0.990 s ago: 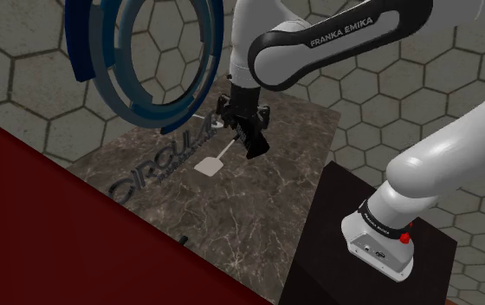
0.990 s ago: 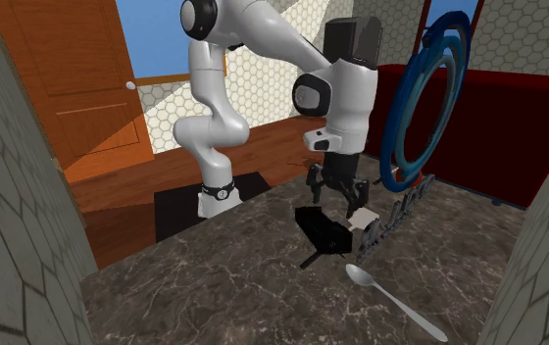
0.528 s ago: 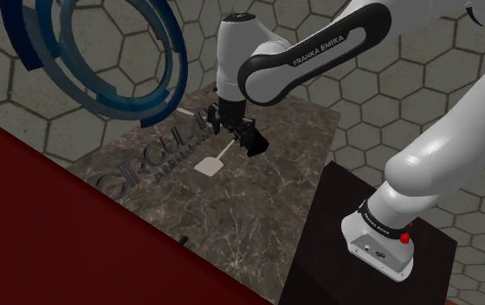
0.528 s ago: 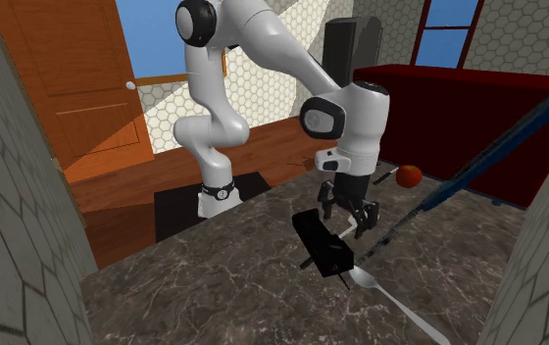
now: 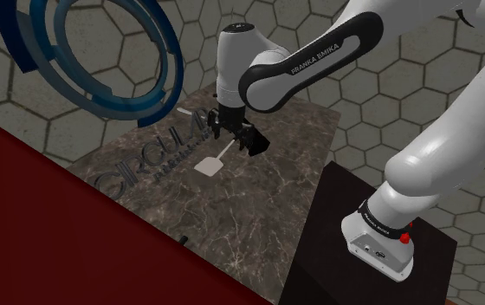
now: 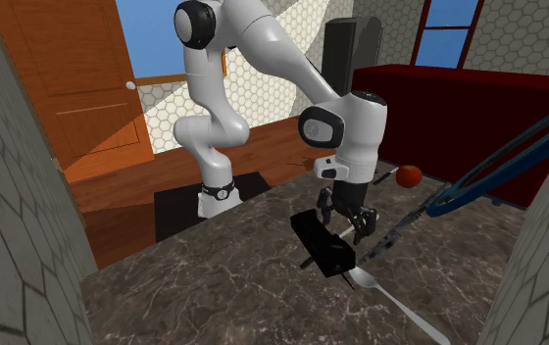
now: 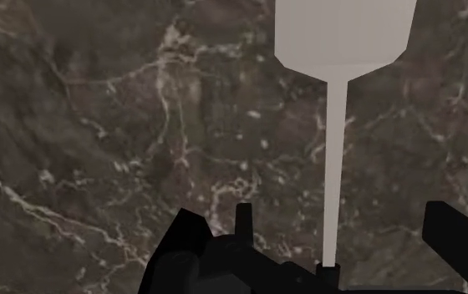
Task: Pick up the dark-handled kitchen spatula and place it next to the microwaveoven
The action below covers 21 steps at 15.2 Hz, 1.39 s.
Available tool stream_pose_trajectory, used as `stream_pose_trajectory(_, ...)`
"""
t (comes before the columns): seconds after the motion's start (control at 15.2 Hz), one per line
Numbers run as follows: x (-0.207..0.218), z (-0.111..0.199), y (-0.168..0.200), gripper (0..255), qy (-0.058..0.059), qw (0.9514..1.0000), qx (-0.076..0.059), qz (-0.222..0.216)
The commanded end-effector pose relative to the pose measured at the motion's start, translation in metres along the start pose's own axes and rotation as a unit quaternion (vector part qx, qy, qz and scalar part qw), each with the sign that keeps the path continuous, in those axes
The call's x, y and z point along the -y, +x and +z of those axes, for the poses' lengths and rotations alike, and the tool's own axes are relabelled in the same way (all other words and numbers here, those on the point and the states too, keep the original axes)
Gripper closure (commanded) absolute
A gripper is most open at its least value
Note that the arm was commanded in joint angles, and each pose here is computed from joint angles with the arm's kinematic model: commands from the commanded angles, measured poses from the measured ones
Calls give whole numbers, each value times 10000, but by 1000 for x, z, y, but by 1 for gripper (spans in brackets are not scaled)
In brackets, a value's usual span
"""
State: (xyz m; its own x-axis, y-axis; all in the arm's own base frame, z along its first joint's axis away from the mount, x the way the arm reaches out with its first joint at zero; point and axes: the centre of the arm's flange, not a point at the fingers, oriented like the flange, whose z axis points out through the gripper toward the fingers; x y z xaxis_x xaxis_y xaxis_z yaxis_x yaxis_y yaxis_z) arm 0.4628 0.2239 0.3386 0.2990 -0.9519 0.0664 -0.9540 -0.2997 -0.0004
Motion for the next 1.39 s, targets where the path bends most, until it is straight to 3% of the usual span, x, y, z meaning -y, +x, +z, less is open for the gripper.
stream_pose_trajectory(0.0, 0, 0, 0, 0, 0, 10000, 0, 0)
stream_pose_trajectory(0.07, 0, 0, 0, 0, 0, 10000, 0, 0)
stream_pose_trajectory(0.13, 0, 0, 0, 255, 0, 10000, 0, 0)
stream_pose_trajectory(0.73, 0, 0, 0, 255, 0, 10000, 0, 0)
stream_pose_trajectory(1.32, 0, -47, 3, 255, 0, 10000, 0, 0)
